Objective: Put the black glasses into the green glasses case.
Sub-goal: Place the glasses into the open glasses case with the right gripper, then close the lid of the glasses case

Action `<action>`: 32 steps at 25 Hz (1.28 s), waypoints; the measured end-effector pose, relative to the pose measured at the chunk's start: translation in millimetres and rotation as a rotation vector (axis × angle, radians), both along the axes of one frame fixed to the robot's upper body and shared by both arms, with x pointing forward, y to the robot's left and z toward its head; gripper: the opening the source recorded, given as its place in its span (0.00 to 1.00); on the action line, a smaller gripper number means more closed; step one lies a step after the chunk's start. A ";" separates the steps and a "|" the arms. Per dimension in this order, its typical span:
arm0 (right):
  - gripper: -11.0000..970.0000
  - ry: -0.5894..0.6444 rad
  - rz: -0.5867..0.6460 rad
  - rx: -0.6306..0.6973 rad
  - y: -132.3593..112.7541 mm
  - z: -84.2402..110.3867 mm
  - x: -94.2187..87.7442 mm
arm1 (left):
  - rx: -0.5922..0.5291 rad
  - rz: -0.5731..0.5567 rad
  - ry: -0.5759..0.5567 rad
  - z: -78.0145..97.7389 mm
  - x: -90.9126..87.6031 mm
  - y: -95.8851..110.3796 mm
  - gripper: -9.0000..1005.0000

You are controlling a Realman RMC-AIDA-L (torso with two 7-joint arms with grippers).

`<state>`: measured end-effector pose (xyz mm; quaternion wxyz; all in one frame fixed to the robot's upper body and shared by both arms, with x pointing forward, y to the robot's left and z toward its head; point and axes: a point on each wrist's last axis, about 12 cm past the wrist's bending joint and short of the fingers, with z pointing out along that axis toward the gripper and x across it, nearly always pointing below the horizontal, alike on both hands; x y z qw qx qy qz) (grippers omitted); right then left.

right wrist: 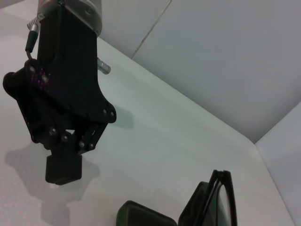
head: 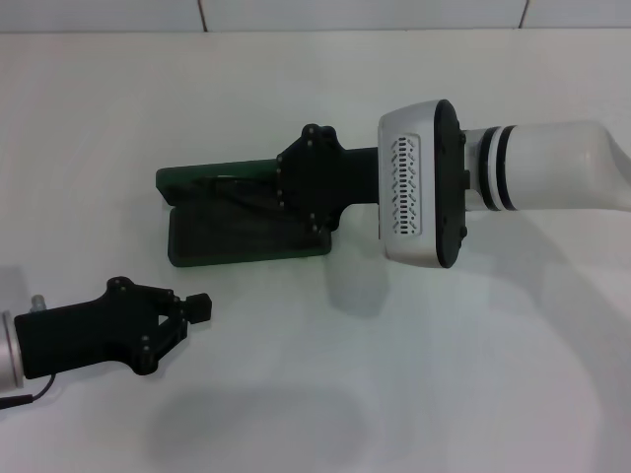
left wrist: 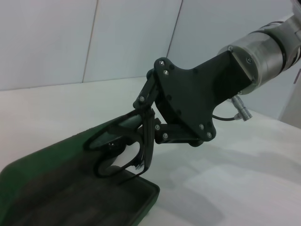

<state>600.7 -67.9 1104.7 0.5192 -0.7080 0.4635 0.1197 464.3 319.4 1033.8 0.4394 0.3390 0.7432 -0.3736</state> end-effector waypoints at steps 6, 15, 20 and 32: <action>0.10 0.007 -0.008 0.001 -0.3 -0.5 0.2 | 0.000 -0.003 -0.003 0.7 1.4 -0.7 0.03; 0.11 0.018 -0.004 -0.012 -0.1 -4.7 -4.2 | 0.002 -0.007 -0.007 1.8 3.4 -1.1 0.03; 0.15 0.011 0.001 -0.010 -1.0 -6.0 -6.8 | 0.000 -0.009 -0.007 1.9 3.3 -1.3 0.03; 0.20 0.074 -0.124 0.250 -43.7 6.2 -17.4 | -0.015 -0.001 -0.016 3.7 4.4 -1.6 0.03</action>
